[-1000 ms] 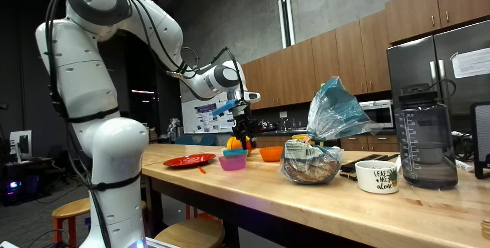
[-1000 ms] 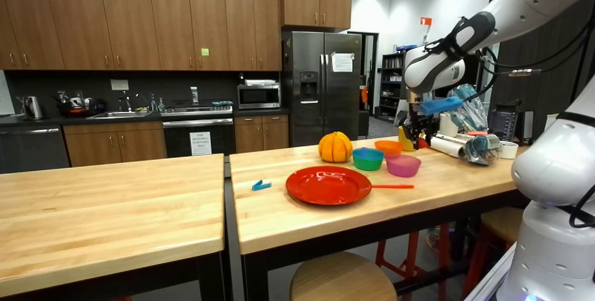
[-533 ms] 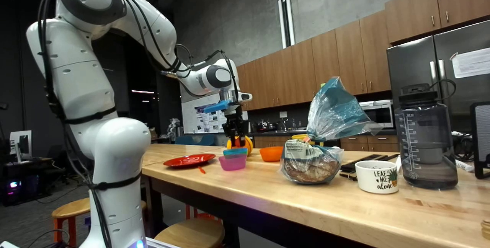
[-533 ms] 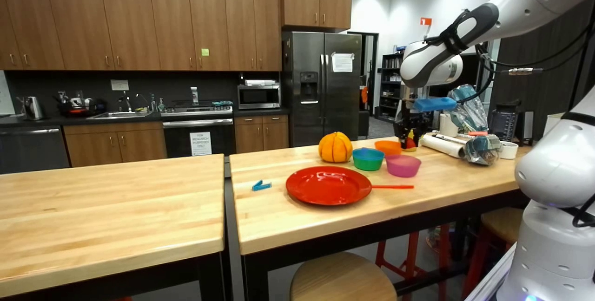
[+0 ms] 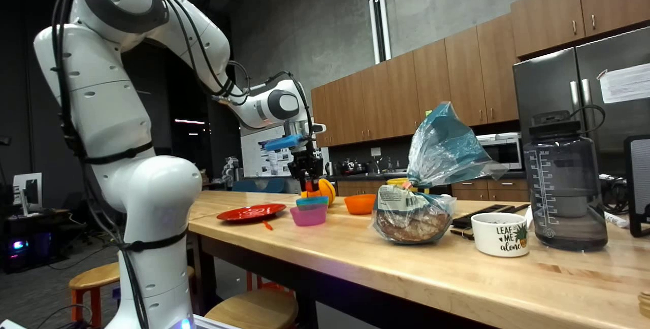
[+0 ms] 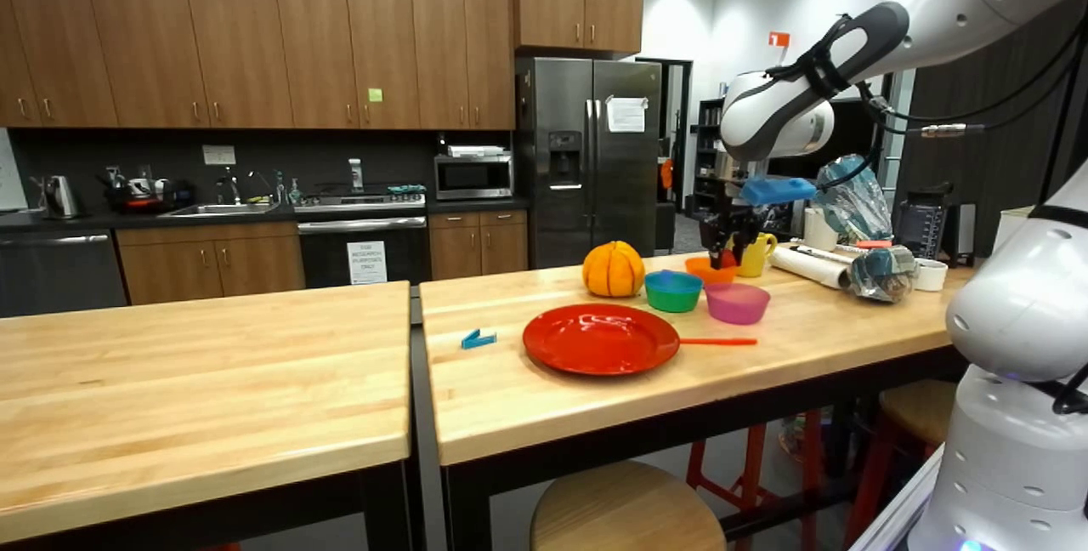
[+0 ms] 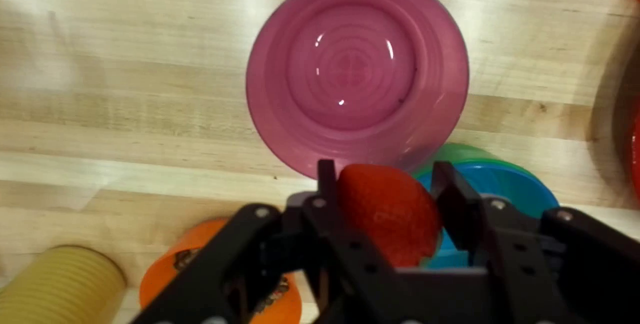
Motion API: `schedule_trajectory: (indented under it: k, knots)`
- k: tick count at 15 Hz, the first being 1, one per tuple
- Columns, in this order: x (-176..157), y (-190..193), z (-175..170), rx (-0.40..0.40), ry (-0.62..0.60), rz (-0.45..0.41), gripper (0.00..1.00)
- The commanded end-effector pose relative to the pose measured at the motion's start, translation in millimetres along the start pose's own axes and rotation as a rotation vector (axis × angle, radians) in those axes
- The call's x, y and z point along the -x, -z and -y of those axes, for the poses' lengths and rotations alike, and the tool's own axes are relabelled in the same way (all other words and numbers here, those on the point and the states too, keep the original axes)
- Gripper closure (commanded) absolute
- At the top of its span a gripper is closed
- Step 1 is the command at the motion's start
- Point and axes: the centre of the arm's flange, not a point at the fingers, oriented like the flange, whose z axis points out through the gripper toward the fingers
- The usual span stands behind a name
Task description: Pick up the red toy and put it in the blue bowl
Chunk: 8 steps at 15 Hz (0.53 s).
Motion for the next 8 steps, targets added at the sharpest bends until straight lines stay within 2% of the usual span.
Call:
schedule_trajectory:
  k: [1,8]
  knots:
    - [-0.4,0.9,16.6,-0.008,0.051,-0.026,0.75]
    - [-9.6,-6.8,41.5,0.002,0.102,-0.02,0.75]
